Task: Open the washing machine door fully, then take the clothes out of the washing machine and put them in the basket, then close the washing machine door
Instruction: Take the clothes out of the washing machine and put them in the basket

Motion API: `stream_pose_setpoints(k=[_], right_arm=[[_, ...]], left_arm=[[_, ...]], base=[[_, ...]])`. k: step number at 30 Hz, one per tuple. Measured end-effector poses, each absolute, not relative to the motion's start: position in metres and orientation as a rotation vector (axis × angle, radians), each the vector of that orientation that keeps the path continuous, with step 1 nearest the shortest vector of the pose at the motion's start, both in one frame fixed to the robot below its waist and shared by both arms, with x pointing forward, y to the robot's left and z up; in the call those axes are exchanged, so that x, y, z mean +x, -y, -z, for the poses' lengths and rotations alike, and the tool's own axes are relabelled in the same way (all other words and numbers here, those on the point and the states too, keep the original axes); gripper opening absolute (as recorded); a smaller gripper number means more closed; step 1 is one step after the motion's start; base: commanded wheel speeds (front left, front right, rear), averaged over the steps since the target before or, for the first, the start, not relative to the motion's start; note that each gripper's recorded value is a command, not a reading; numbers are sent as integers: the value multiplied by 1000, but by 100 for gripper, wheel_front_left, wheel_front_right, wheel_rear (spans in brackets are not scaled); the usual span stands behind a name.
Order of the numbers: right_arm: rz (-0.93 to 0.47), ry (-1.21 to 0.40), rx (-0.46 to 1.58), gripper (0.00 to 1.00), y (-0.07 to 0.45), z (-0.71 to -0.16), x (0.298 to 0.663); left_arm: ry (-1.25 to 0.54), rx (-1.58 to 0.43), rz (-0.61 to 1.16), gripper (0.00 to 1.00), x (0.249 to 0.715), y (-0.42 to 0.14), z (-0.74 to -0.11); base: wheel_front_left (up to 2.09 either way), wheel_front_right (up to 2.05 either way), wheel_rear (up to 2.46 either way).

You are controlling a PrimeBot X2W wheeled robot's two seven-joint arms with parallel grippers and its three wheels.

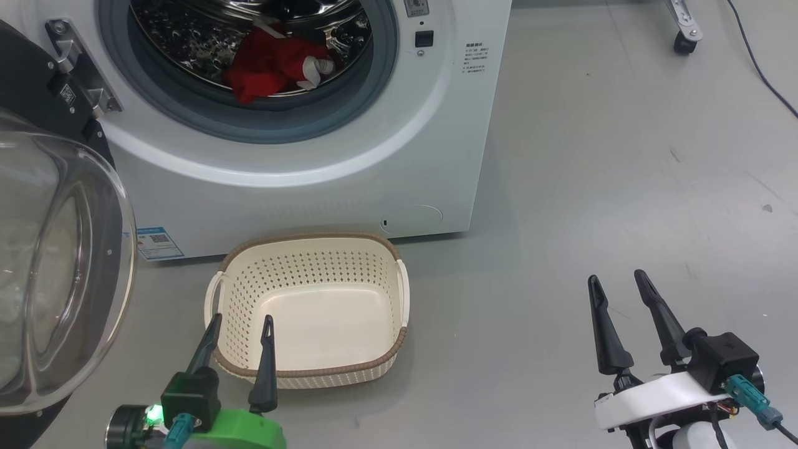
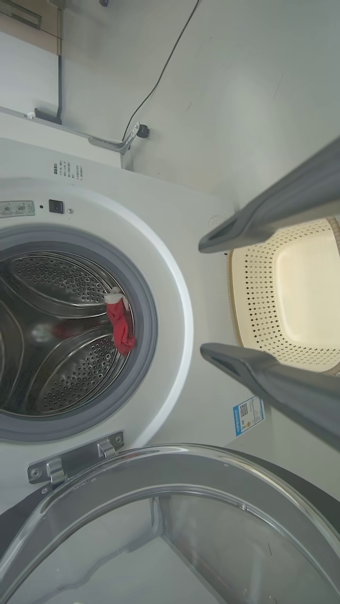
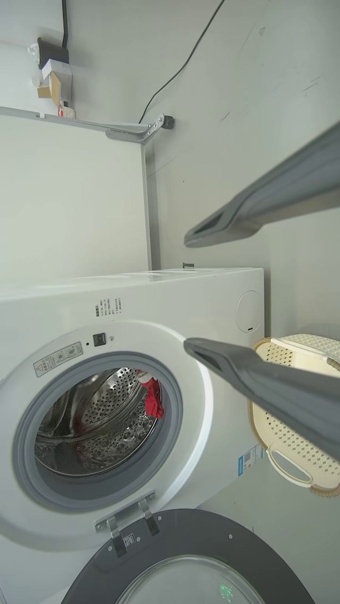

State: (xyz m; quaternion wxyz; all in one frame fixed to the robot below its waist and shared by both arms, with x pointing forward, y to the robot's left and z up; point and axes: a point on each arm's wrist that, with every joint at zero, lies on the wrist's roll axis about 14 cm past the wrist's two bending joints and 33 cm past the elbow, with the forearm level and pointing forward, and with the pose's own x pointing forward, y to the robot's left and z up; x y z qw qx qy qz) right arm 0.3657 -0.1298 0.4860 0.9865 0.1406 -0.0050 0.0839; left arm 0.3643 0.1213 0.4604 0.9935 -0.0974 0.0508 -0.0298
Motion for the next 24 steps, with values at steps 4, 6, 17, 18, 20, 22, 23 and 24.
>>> stream_pose_setpoints(k=[4,6,17,18,20,22,23,24], right_arm=[[-167,10,288,100,130,-486,366],[-161,10,287,100,131,-486,366],[-164,8,289,100,129,-486,366],[-164,7,289,100,129,-485,366],[-163,7,290,100,129,-485,366],[-163,6,290,100,130,-485,366],[-163,6,290,100,130,-485,366],[-163,6,290,100,130,-485,366]], left_arm=[[-89,-199,63,100,365,-120,-465],[-87,-199,62,100,366,-121,-465],[-87,-194,64,100,366,-120,-465],[-87,-192,65,100,366,-120,-465],[-88,-191,65,100,366,-120,-464],[-87,-191,64,100,366,-120,-464],[-88,-191,64,100,367,-120,-464],[-88,-191,64,100,367,-120,-464]], base=[[29,-29,0],[41,-41,0],[70,-70,0],[96,-96,0],[103,-103,0],[111,-111,0],[117,-117,0],[121,-121,0]])
